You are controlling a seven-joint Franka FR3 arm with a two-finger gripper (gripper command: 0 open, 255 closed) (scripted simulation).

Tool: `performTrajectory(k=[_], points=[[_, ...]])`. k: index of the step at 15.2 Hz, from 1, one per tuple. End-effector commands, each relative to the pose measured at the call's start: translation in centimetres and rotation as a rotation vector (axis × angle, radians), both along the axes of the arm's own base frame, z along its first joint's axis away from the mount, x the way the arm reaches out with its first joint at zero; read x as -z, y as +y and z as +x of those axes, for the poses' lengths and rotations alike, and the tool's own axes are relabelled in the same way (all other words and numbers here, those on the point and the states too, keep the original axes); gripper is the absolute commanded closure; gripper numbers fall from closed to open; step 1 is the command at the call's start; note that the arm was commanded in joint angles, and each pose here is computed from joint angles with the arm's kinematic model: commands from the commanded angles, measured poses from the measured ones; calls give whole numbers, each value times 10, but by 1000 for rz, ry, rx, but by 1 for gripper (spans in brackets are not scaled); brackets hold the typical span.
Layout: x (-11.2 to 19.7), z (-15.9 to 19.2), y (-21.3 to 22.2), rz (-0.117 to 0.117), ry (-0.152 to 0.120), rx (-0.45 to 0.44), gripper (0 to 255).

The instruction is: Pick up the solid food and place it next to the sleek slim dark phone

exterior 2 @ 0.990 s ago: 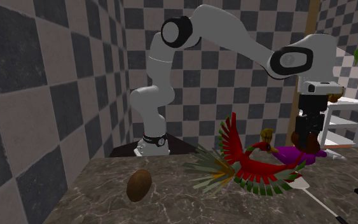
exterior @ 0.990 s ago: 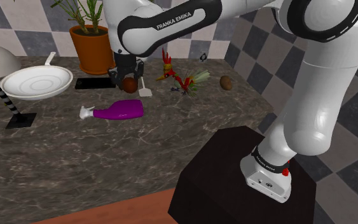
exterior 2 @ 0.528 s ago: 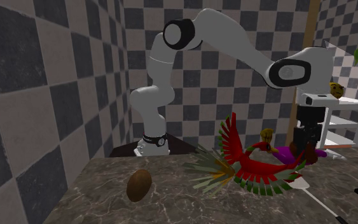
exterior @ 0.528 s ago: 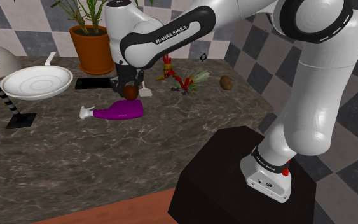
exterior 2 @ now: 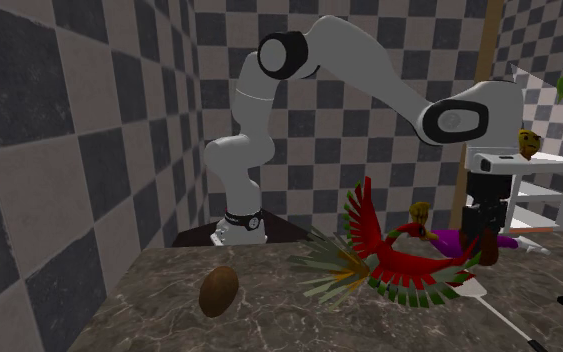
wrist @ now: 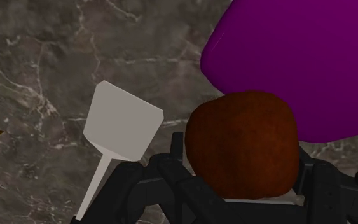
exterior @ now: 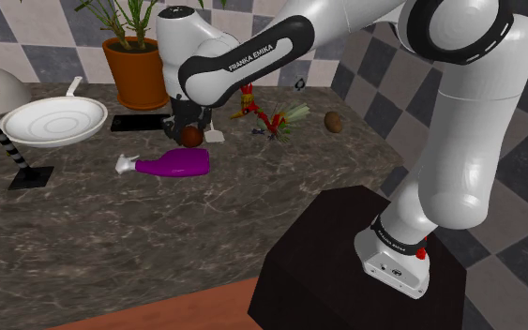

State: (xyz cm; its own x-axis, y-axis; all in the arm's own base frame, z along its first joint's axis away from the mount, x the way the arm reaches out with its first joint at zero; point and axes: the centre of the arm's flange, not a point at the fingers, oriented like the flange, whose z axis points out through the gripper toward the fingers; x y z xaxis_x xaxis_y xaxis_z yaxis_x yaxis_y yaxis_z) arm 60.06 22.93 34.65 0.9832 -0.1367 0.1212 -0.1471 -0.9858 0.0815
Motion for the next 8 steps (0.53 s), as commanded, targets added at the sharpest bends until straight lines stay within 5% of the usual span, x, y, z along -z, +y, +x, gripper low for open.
performTrajectory(k=[1,2,3,8], points=[[5,-2,2,-2,11,-3,255],[5,-2,2,-2,11,-3,255],[5,-2,2,-2,11,-3,0],[5,-2,2,-2,11,-3,0]])
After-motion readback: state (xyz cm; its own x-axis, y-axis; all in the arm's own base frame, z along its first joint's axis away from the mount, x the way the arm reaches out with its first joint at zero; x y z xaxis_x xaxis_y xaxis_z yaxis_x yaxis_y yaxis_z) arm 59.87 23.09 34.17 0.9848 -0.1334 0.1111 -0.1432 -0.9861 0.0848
